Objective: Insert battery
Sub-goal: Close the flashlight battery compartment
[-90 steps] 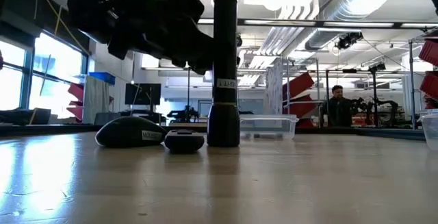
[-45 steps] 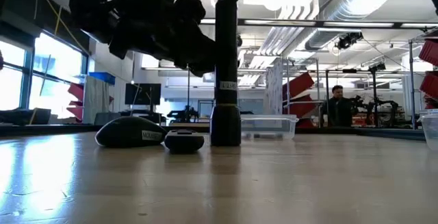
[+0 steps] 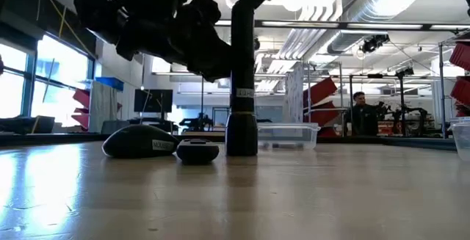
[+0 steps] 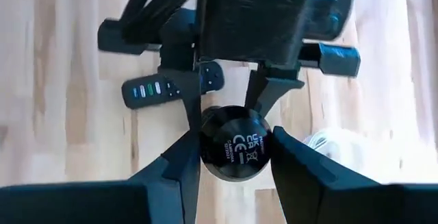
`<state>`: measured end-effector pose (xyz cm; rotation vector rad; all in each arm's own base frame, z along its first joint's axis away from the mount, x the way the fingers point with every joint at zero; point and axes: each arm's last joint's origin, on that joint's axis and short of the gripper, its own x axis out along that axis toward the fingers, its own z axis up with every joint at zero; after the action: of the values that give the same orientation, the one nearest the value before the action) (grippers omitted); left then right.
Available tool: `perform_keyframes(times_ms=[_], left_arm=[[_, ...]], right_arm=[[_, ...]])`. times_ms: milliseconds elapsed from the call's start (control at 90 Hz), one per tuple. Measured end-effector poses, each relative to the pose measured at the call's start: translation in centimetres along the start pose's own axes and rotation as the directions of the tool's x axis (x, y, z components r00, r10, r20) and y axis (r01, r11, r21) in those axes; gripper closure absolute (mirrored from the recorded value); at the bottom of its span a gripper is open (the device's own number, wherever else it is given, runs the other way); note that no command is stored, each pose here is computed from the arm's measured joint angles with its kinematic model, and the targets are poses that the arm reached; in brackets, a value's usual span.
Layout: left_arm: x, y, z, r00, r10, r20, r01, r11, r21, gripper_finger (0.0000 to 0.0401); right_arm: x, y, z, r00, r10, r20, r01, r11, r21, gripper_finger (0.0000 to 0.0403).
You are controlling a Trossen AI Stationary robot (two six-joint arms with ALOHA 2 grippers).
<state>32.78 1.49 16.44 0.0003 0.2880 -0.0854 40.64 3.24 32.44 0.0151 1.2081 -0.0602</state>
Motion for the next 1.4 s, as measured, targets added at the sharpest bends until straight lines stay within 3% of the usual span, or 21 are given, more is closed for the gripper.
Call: perform_keyframes(times_ms=[211,367,422,578,733,811,944,1400], left_arm=[[0.0,0.0,-0.1,1.0,0.008,-0.005,-0.008,1.0,0.003,0.025],[0.0,0.0,-0.1,1.0,0.01,-0.008,-0.01,1.0,0.004,0.025],[0.0,0.0,-0.1,1.0,0.008,-0.007,-0.008,1.0,0.001,0.025],[0.1,0.0,0.1,1.0,-0.027,-0.008,0.027,1.0,-0.009,0.025],[0.4,0.0,0.5,0.999,-0.053,-0.01,0.053,0.999,-0.012,0.025],[0.4,0.1,0.6,0.998,-0.062,-0.014,0.061,0.998,-0.012,0.0249],[0.4,0.0,0.6,0.997,-0.069,-0.014,0.069,0.998,-0.007,0.0245],[0.1,0.0,1.7,0.998,-0.056,0.035,0.055,0.998,0.015,0.0201]], right_arm=[[0.0,0.0,0.0,1.0,-0.001,-0.001,0.002,0.969,0.246,0.028],[0.0,0.0,0.0,1.0,-0.001,-0.001,0.001,0.954,0.3,0.028],[0.0,0.1,0.0,1.0,0.0,0.002,-0.001,0.968,0.251,0.028],[0.1,0.5,0.0,0.999,-0.032,0.01,0.033,0.999,-0.042,0.028],[0.1,0.5,0.1,0.999,-0.026,0.019,0.031,0.951,-0.307,0.028],[0.1,0.5,0.1,1.0,-0.022,0.021,0.028,0.922,-0.386,0.028],[0.1,0.5,0.2,0.999,-0.021,0.026,0.029,0.912,-0.408,0.028],[0.2,0.6,0.3,0.999,-0.014,0.04,0.024,0.961,-0.275,0.0249]])
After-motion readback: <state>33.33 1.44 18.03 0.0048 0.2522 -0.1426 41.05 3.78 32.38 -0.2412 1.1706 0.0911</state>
